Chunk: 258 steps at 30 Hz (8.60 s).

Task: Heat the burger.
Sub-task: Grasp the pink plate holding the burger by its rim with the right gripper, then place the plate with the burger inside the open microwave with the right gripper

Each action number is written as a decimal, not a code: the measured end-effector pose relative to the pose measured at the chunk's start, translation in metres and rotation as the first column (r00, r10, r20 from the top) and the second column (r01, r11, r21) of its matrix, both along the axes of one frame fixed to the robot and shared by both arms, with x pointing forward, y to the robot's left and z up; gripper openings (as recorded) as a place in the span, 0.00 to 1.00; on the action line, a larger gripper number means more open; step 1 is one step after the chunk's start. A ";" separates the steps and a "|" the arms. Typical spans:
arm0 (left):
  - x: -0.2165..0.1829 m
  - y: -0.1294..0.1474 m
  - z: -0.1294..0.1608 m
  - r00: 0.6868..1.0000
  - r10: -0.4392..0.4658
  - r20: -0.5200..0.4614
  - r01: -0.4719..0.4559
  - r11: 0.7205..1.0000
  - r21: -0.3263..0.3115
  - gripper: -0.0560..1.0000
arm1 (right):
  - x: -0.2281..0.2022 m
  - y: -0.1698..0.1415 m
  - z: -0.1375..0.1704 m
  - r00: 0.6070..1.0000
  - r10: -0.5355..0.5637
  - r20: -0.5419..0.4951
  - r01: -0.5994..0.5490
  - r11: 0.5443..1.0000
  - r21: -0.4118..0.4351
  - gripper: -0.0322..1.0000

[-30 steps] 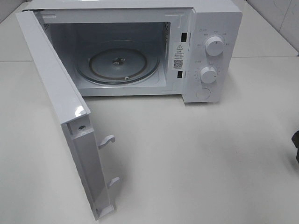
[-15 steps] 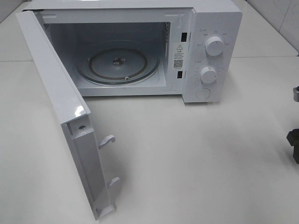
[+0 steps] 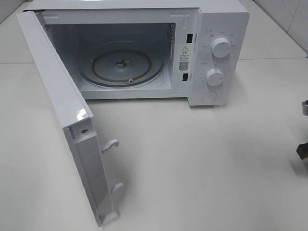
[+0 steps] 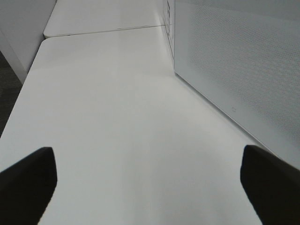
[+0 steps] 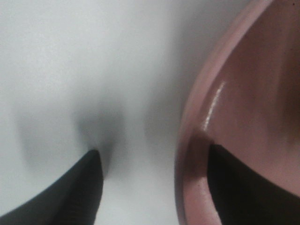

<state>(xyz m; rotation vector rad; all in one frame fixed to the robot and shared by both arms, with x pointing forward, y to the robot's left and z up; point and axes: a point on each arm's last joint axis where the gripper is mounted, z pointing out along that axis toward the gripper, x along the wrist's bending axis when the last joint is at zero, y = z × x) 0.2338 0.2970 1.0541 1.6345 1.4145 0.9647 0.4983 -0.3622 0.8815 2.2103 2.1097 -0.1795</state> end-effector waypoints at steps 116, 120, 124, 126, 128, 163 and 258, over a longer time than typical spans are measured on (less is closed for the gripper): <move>0.000 0.000 0.000 1.000 0.000 0.000 0.000 1.000 0.000 0.99 | -0.113 0.155 0.078 -0.039 0.999 -0.015 -0.980 -0.041 -0.195 0.08; 0.000 0.000 0.000 1.000 0.000 0.000 0.000 1.000 0.000 0.99 | -0.112 0.156 0.079 -0.129 0.991 -0.029 -0.970 -0.132 -0.204 0.08; 0.000 0.000 0.000 1.000 0.000 0.000 0.000 1.000 0.000 0.99 | -0.109 0.160 0.080 -0.223 0.974 -0.029 -0.946 -0.223 -0.235 0.08; 0.000 0.000 0.000 1.000 0.000 0.000 0.000 1.000 0.000 0.99 | -0.108 0.162 0.080 -0.258 0.966 -0.025 -0.934 -0.256 -0.249 0.08; 0.000 0.000 0.000 1.000 0.000 0.000 0.000 1.000 0.000 0.99 | -0.108 0.163 0.080 -0.272 0.962 -0.018 -0.929 -0.268 -0.256 0.08; 0.000 0.000 0.000 1.000 0.000 0.000 0.000 1.000 0.000 0.99 | -0.038 0.232 0.066 -0.472 0.881 0.030 -0.837 -0.438 -0.328 0.08; 0.000 0.000 0.000 1.000 0.000 0.000 0.000 1.000 0.000 0.99 | 0.097 0.358 0.070 -0.483 0.876 -0.001 -0.820 -0.452 -0.351 0.08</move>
